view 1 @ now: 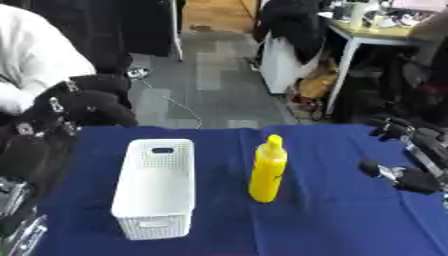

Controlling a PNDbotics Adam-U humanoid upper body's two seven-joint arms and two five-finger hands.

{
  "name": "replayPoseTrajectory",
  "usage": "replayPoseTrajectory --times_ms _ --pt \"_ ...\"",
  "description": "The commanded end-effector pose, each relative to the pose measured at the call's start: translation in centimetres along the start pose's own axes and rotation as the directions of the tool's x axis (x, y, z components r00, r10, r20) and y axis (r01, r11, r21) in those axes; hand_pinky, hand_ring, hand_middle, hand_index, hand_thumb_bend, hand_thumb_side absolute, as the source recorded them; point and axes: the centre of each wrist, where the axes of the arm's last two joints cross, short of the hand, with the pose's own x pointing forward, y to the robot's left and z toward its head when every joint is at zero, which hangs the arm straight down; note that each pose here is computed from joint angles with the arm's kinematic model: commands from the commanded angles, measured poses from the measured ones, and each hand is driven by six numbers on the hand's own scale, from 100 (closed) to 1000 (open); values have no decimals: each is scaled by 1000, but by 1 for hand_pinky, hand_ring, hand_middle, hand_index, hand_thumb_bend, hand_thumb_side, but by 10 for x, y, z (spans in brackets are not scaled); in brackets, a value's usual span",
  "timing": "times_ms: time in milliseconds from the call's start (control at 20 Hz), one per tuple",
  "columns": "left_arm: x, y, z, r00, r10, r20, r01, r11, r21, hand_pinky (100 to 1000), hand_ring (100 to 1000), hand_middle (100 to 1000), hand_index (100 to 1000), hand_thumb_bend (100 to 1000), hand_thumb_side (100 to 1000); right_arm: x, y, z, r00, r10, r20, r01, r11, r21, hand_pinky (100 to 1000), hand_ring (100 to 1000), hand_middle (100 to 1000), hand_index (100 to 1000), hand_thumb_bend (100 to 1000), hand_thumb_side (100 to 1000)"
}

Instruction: Pick up objects on the table and place them in the box.

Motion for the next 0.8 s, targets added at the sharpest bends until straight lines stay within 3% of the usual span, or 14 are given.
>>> replayPoseTrajectory --times_ms 50,250,300,350,800 --pt "5 4 -8 999 -10 31 10 1000 2 670 573 813 808 266 997 -9 -18 -2 998 58 -9 -58 998 18 716 763 883 932 751 958" --pt "5 5 -11 999 -8 37 8 1000 5 670 574 813 808 267 996 -14 -15 -6 999 41 -27 -40 999 35 714 763 883 928 750 955" --pt "5 5 -11 999 -8 39 7 1000 6 670 574 813 808 265 1000 -14 -14 -7 999 40 -22 -39 999 35 714 763 883 927 820 958" --pt "5 5 -12 999 -7 40 7 1000 7 671 574 813 808 268 996 -13 -14 -8 999 40 -14 -39 999 34 714 763 882 923 750 956" --pt "6 4 -17 998 0 57 -1 1000 9 671 574 814 808 268 996 2 -15 -21 998 42 53 -42 999 16 712 762 881 916 749 958"
